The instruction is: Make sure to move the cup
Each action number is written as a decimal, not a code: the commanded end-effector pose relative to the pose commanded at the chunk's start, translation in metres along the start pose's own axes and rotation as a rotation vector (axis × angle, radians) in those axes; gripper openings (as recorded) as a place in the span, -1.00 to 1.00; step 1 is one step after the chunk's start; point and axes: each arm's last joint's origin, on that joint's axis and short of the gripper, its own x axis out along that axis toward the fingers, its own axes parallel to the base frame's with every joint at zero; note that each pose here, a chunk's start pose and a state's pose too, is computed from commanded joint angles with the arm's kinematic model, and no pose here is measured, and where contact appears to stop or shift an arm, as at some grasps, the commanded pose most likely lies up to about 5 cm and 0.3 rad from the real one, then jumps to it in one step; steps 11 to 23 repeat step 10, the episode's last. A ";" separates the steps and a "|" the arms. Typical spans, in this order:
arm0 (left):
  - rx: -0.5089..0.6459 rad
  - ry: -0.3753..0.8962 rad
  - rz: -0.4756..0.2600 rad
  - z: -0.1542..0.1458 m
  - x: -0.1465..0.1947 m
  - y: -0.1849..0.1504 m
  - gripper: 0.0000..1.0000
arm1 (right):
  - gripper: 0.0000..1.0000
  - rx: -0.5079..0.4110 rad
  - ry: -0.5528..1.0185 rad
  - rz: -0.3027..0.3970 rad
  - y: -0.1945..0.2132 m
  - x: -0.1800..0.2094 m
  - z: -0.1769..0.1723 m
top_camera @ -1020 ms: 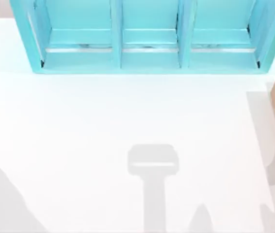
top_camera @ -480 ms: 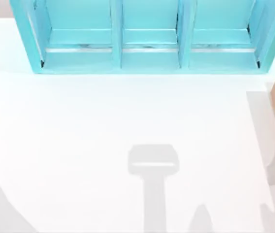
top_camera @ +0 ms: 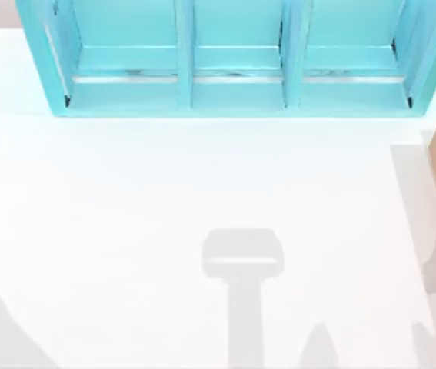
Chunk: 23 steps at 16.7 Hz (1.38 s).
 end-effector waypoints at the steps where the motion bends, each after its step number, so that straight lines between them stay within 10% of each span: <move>1: 0.000 0.000 0.000 0.000 0.000 0.000 0.51 | 1.00 0.000 0.000 0.000 0.000 0.000 0.000; 5: 0.000 0.000 0.000 0.000 0.000 0.000 1.00 | 1.00 0.000 0.000 0.000 0.000 0.000 0.000; 23: 0.000 0.000 0.000 0.000 0.000 0.000 1.00 | 1.00 0.000 0.000 0.000 0.000 0.000 0.000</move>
